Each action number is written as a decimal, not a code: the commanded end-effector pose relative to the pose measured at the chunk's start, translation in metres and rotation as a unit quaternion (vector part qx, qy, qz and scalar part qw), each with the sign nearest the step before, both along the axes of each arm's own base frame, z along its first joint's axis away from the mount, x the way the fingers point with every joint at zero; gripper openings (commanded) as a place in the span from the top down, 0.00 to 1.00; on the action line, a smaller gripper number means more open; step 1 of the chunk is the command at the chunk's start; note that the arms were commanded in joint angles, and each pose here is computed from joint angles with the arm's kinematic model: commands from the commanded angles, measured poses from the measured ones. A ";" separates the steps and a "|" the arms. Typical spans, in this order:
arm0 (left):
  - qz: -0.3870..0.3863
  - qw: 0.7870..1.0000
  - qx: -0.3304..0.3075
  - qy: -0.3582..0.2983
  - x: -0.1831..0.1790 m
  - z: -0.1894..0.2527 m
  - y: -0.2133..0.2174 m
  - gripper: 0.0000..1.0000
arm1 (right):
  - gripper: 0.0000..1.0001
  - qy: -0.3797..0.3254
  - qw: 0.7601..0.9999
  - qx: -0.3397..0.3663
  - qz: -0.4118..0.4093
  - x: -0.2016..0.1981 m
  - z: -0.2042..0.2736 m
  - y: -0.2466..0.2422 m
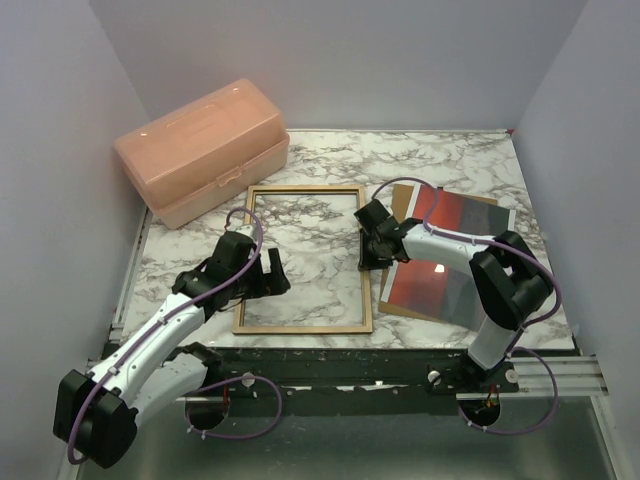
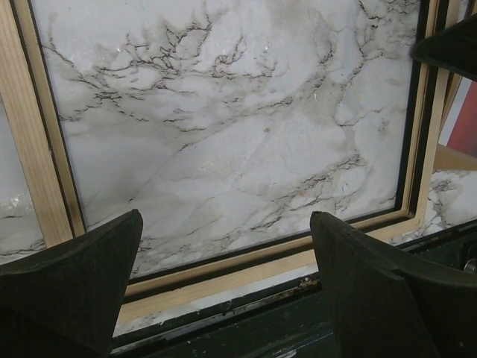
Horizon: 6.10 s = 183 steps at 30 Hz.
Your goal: Put the photo into the frame
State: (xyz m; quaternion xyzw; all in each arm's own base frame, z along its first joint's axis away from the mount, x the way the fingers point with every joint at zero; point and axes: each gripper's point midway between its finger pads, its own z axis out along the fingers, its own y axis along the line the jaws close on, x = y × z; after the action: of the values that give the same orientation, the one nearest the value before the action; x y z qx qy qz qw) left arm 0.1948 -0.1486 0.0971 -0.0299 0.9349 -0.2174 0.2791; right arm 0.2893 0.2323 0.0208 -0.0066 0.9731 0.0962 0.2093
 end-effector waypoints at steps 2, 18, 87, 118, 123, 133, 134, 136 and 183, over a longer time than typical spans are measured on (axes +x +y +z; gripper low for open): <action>-0.012 1.000 -0.018 0.002 0.001 0.002 -0.010 0.02 | 1.00 -0.028 0.997 -0.077 -0.006 0.004 -0.001 -0.030; -0.018 0.999 -0.026 0.007 -0.002 0.001 -0.013 0.02 | 0.98 -0.006 0.999 -0.034 -0.016 -0.009 0.004 -0.020; -0.229 0.967 -0.079 0.073 0.084 0.002 -0.331 0.01 | 0.00 -0.041 0.812 0.042 -0.581 -0.050 0.031 -0.356; -0.277 0.943 -0.163 0.079 0.073 0.021 -0.359 0.06 | 0.00 0.011 0.849 0.152 -0.506 -0.042 -0.002 -0.310; -0.282 0.943 -0.169 0.056 0.072 0.049 -0.351 0.06 | 0.00 0.000 0.852 0.169 -0.495 -0.036 0.011 -0.306; -0.247 0.960 -0.123 0.042 0.088 0.049 -0.321 0.05 | 0.00 -0.017 0.858 0.158 -0.489 -0.036 0.024 -0.309; -0.236 0.965 -0.109 0.046 0.093 0.040 -0.315 0.05 | 0.00 -0.016 0.858 0.154 -0.490 -0.036 0.024 -0.310; -0.217 0.971 -0.086 0.050 0.103 0.024 -0.304 0.04 | 0.00 -0.016 0.857 0.153 -0.492 -0.037 0.024 -0.311; -0.267 0.936 -0.212 0.083 0.096 0.037 -0.330 0.09 | 0.00 -0.013 0.872 0.217 -0.439 -0.026 0.032 -0.288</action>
State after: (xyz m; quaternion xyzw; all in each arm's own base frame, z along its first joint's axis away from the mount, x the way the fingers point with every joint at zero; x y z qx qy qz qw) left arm 0.2926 -0.4730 0.0789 0.1296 0.8923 -0.4228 0.0912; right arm 0.2619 -0.0673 0.0439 0.4785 0.8239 0.1747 0.2485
